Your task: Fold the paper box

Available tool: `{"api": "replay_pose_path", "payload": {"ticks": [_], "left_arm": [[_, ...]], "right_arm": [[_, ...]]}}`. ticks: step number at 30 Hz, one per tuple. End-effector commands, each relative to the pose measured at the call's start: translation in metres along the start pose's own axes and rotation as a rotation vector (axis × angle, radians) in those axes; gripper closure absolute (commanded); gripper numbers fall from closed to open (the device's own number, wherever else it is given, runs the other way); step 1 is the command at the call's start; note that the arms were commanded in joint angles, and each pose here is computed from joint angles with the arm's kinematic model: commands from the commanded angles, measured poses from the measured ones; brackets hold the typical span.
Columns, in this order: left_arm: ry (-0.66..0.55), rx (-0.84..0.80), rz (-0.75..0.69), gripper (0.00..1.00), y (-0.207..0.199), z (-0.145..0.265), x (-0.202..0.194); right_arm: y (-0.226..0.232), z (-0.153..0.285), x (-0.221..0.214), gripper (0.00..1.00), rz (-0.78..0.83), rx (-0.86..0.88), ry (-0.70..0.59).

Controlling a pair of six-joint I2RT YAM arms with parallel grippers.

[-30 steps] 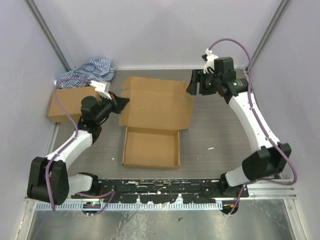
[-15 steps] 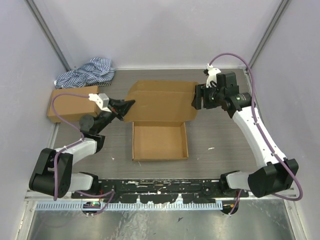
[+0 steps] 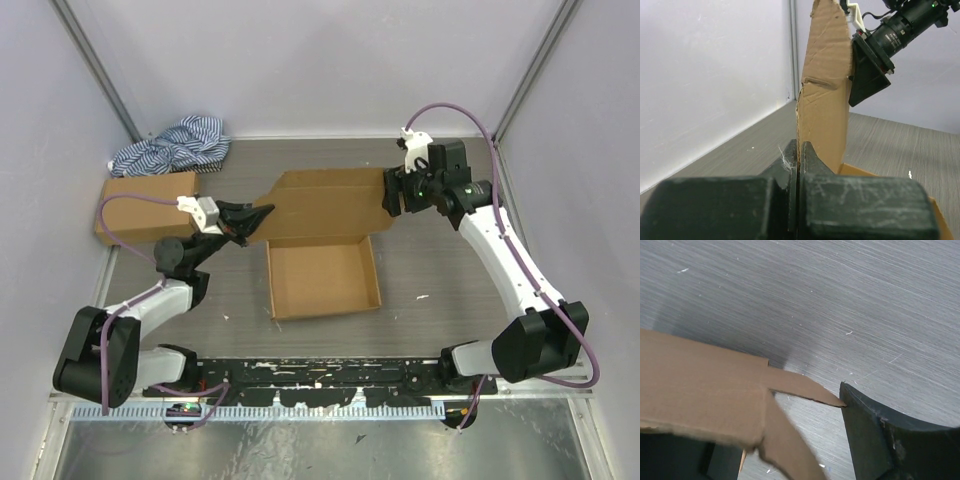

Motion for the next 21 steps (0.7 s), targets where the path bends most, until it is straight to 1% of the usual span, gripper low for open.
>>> {"api": "replay_pose_path", "payload": {"ticks": [1,5,12,19,21], "left_arm": [[-0.064,-0.045,-0.087,1.00,-0.005,-0.002,0.014],[-0.059,-0.037,-0.075,1.00,-0.004,-0.002,0.012],[-0.037,-0.026,-0.040,1.00,-0.001,-0.003,0.008],[-0.033,-0.038,-0.041,1.00,-0.003,-0.004,0.008],[-0.033,-0.040,-0.040,1.00,-0.004,-0.004,0.008]], "right_arm": [[0.004,0.004,0.013,0.26,0.126,0.088,-0.152],[0.009,0.008,0.014,0.29,0.136,0.149,-0.167],[0.017,0.011,0.017,0.42,0.100,0.227,-0.146],[0.009,-0.005,0.018,0.46,0.061,0.152,-0.137],[0.007,-0.012,0.019,0.52,0.048,0.134,-0.139]]}}
Point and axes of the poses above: each gripper's point midway between its finger pads, its own z axis back along the fingers, its own y axis along the line the jaws close on, x = y × z, the point moved 10 cm from there along z, back along the fingers, and after that the axes turned 3 degrees about z, right-handed, at the moved point
